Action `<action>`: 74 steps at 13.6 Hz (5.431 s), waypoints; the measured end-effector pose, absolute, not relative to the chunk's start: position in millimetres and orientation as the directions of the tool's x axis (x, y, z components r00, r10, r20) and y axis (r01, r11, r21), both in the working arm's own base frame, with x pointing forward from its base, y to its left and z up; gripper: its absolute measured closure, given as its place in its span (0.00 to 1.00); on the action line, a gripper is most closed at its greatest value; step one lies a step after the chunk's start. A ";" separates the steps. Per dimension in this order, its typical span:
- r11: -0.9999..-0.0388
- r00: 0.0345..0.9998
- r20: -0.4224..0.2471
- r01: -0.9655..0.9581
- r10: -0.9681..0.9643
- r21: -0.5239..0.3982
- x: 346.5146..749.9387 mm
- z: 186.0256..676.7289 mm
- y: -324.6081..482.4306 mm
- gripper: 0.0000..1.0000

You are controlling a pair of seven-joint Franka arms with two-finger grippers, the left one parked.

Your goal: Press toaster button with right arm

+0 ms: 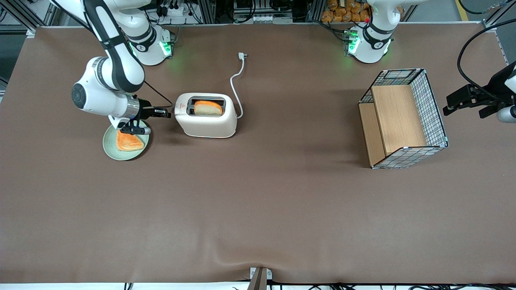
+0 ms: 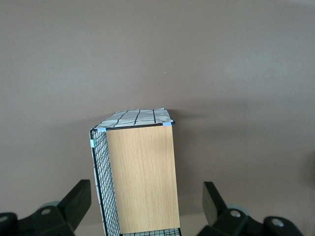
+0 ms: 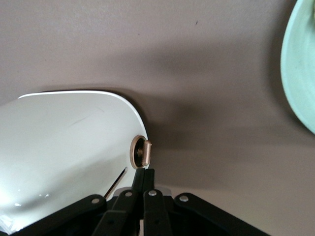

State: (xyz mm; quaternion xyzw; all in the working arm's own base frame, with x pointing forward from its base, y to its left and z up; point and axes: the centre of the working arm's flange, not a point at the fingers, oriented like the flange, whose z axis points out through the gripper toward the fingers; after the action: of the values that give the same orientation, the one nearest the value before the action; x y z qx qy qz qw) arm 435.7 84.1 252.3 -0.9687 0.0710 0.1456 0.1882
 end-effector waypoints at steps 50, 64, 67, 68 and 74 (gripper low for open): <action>-0.996 0.995 -0.033 -0.089 -0.089 0.001 537.3 668.4 -22.0 0.00; -0.997 0.997 -0.014 -0.071 -0.071 0.000 537.2 676.7 -12.0 0.00; -0.997 0.997 -0.014 -0.071 -0.071 0.000 537.2 676.7 -12.3 0.00; -0.997 0.997 -0.014 -0.071 -0.071 0.000 537.2 676.7 -12.3 0.00; -0.998 0.998 -0.014 -0.059 -0.059 0.000 537.2 676.7 -12.5 0.00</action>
State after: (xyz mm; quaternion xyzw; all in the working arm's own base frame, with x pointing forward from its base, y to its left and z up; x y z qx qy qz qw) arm 537.2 -12.5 676.7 -0.9995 0.0293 0.0072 0.0001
